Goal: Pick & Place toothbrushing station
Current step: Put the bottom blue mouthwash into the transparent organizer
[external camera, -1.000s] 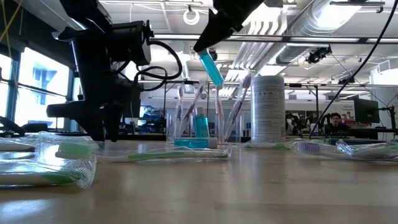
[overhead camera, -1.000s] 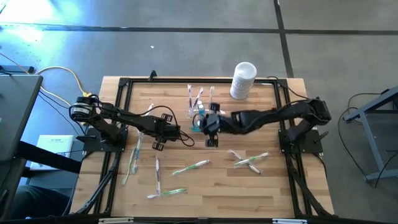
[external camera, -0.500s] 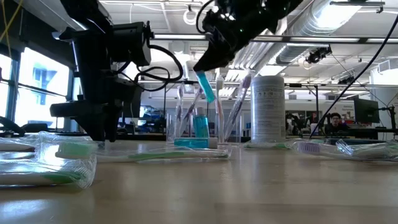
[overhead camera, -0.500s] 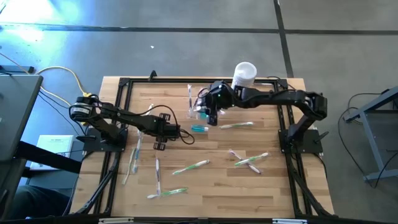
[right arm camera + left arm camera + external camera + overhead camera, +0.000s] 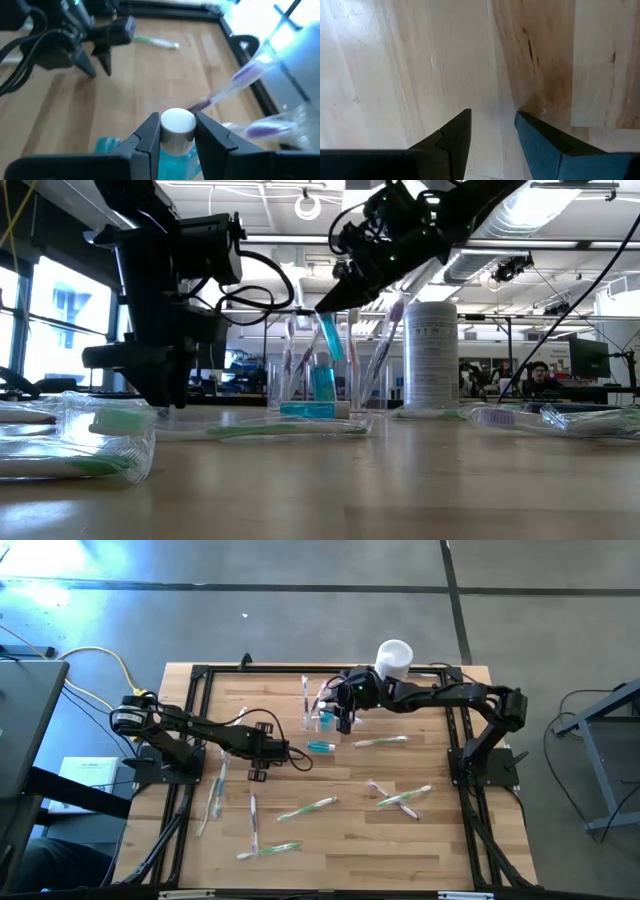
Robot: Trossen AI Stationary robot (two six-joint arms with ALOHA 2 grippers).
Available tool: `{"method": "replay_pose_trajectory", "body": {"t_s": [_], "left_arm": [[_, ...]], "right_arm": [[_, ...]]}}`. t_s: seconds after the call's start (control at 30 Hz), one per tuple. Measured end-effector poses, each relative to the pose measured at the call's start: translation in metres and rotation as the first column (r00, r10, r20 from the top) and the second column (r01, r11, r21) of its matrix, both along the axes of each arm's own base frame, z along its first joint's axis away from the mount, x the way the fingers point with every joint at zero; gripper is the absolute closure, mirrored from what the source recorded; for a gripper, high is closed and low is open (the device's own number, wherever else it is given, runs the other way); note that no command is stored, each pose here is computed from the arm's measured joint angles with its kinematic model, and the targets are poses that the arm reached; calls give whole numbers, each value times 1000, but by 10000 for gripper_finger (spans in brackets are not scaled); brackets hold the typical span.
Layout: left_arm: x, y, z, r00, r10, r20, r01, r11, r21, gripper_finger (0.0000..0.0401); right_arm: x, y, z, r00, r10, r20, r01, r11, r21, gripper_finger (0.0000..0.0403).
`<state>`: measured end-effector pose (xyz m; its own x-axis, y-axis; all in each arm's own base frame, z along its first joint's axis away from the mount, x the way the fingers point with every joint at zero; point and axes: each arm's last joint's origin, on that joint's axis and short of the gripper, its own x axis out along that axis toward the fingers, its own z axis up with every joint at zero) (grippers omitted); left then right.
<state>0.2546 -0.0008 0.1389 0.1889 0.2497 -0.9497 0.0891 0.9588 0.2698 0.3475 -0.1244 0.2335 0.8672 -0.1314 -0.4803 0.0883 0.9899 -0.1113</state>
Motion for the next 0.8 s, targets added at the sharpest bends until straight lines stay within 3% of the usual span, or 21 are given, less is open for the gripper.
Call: {"method": "replay_pose_trajectory", "body": {"t_s": [0.27, 0.8], "left_arm": [[3, 0, 1, 999, 9, 34, -8, 1000, -13, 240], [9, -1, 2, 995, -69, 72, 69, 998, 3, 240]], "right_arm": [[-4, -4, -11, 998, -47, 30, 48, 998, -39, 315], [-6, -5, -28, 993, -60, 104, 61, 998, -11, 313]]}}
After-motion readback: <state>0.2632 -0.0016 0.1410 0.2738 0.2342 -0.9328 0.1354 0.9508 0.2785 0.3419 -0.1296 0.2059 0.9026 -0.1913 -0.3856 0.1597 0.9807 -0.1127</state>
